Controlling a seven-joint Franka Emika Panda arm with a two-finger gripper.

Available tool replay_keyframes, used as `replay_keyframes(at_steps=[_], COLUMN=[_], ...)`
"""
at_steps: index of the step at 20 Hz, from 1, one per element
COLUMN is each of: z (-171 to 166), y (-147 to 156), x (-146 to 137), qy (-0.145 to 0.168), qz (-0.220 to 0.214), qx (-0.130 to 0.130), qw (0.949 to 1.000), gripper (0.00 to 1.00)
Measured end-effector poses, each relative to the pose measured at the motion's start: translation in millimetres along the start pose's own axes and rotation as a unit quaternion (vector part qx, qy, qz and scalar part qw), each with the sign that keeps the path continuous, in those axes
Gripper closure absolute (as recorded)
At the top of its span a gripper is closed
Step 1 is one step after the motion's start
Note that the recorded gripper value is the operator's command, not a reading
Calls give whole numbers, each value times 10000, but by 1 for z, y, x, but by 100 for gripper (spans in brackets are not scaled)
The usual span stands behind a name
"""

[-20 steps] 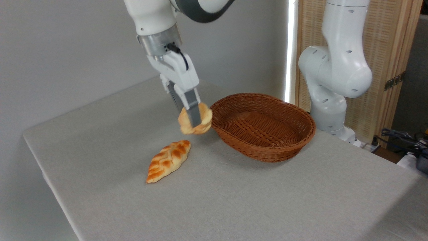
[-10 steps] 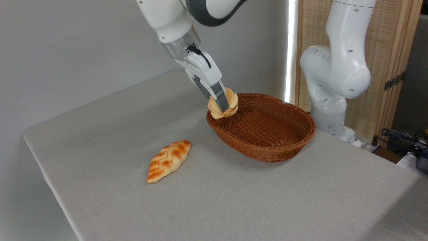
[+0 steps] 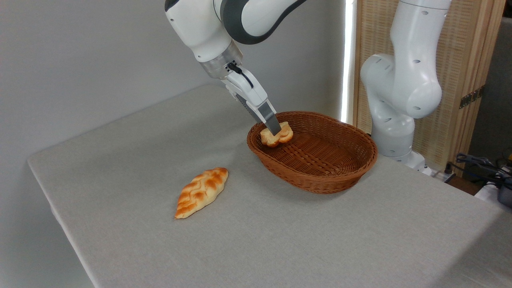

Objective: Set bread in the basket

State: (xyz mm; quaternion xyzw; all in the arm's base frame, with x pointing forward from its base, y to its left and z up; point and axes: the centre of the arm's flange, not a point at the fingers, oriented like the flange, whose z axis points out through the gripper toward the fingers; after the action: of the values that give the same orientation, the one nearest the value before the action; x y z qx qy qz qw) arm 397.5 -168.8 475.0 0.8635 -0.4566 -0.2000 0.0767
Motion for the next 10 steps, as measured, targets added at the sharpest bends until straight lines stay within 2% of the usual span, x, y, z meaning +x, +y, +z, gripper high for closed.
replay_keyframes(at_steps=[3, 5, 8, 10], z=[-3, -18, -58, -86], y=[0, -3, -26, -48], x=[0, -1, -14, -27], qy=[45, 246, 882, 1380], qz=[6, -23, -245, -463], qx=[31, 136, 396, 611], qw=[10000, 9996, 9950, 9875], gripper=[0, 0, 0, 0])
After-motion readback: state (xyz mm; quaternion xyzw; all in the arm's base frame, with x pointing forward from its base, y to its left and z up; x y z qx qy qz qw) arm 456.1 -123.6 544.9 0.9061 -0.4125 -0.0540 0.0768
